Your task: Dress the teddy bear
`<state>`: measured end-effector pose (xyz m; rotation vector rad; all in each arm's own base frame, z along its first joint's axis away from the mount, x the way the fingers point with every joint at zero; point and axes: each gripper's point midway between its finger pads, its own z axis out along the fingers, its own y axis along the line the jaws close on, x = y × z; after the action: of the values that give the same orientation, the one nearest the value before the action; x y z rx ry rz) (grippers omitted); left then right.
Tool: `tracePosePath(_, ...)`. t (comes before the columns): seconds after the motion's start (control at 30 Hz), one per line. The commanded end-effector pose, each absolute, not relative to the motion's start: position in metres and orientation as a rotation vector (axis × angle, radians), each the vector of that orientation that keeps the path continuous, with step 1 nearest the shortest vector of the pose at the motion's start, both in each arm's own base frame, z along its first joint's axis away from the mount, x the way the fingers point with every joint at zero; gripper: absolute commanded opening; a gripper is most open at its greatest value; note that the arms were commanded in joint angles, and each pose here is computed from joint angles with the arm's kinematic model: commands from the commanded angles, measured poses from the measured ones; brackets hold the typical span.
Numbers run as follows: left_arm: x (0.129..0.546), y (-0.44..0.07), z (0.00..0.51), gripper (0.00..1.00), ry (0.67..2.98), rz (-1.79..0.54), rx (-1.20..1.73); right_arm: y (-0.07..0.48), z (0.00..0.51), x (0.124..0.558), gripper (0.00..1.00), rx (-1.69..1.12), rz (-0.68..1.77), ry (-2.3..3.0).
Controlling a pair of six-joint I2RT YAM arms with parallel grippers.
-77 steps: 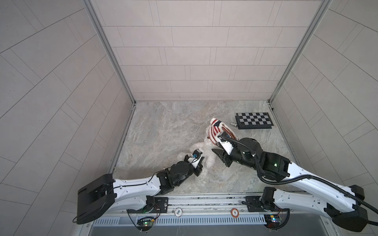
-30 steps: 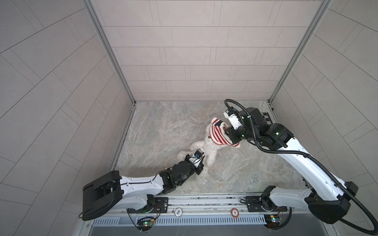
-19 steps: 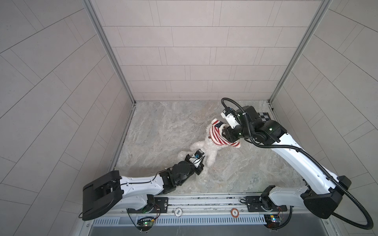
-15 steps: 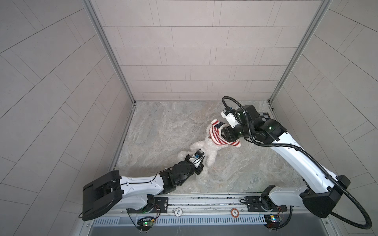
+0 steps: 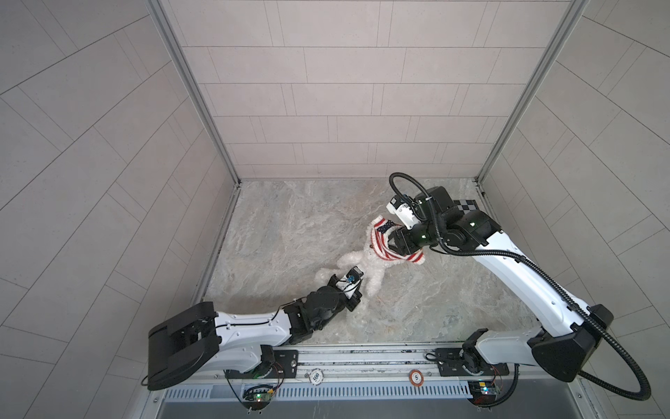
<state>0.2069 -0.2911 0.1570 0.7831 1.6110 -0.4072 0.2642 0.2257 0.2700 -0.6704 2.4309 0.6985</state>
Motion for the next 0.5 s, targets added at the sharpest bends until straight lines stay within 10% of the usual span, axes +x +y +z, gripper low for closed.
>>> tracePosePath(0.0, 0.212, -0.296, 0.182, 0.00, 1.547, -0.415, 0.732, 0.227, 0.256, 0.253, 0.49, -0.696, 0.742, 2.494)
tracePosePath(0.47, 0.212, -0.299, 0.174, 0.00, 1.544, -0.344, 0.754, 0.207, 0.240, 0.271, 0.61, -0.565, 0.778, 2.524)
